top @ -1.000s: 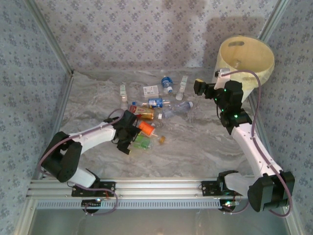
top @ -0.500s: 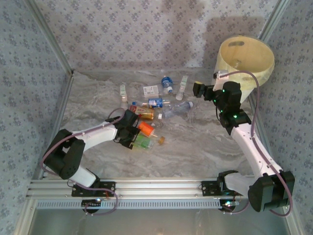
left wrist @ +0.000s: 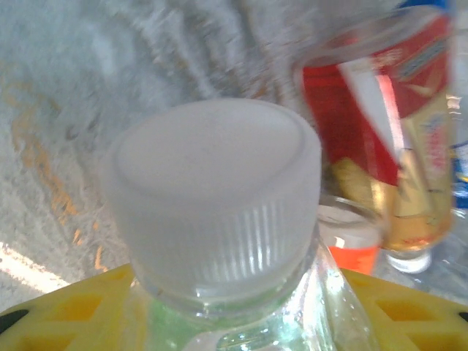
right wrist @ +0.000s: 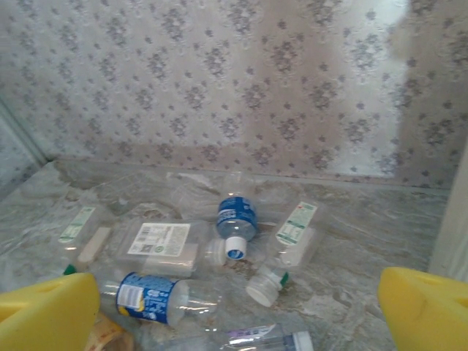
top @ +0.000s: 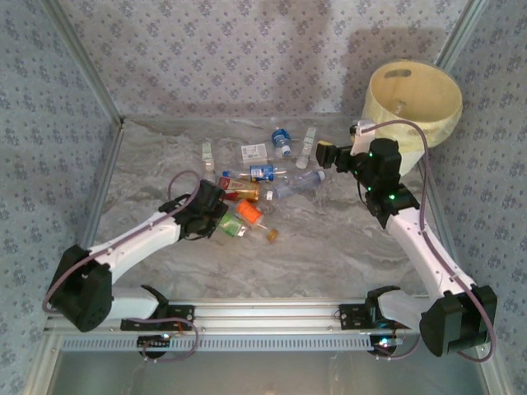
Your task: Put the plastic bottles in the bin
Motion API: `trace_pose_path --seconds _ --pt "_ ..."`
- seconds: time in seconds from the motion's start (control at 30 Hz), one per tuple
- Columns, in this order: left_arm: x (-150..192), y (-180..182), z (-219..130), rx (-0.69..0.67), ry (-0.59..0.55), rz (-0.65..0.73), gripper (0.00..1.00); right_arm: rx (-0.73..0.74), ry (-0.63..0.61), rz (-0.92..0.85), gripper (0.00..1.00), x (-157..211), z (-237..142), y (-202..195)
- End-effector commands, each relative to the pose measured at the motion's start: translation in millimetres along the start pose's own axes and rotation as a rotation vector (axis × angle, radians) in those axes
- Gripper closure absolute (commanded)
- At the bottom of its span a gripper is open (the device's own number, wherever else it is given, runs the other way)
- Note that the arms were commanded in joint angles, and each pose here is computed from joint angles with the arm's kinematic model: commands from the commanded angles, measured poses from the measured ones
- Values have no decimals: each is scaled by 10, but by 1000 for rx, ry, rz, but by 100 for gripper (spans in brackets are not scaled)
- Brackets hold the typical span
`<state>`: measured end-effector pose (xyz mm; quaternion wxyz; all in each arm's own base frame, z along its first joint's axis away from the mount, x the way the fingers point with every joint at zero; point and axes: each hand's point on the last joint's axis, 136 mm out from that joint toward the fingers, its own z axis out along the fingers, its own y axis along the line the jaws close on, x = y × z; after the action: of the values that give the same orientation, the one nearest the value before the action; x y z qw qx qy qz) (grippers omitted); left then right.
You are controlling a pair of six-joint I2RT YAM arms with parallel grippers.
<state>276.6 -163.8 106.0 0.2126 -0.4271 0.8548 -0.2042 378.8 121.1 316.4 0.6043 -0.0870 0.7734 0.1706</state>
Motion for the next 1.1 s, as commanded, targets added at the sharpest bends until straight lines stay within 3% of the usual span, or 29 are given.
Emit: trace_pose_path --seconds 0.0,0.13,0.27,0.47,0.67,0.83,1.07 --pt "-266 -366 -301 121 -142 136 48 -104 23 -2 0 73 49 216" --pt "-433 -874 -607 275 -245 303 47 -154 108 70 0 287 88 351" --pt "-525 -1275 -840 386 -314 388 46 -381 206 110 0 503 59 762" --pt "-434 -1792 -1009 563 -283 493 46 -592 292 65 0 711 35 1313" --pt "-226 -1971 -1049 673 -176 555 48 -770 342 18 0 789 55 1808" --pt "-124 -2055 -1102 744 -114 564 48 -728 337 2 0 796 271 1928" --pt "-18 -2130 -1105 795 -50 568 48 -782 353 16 0 802 391 2117"
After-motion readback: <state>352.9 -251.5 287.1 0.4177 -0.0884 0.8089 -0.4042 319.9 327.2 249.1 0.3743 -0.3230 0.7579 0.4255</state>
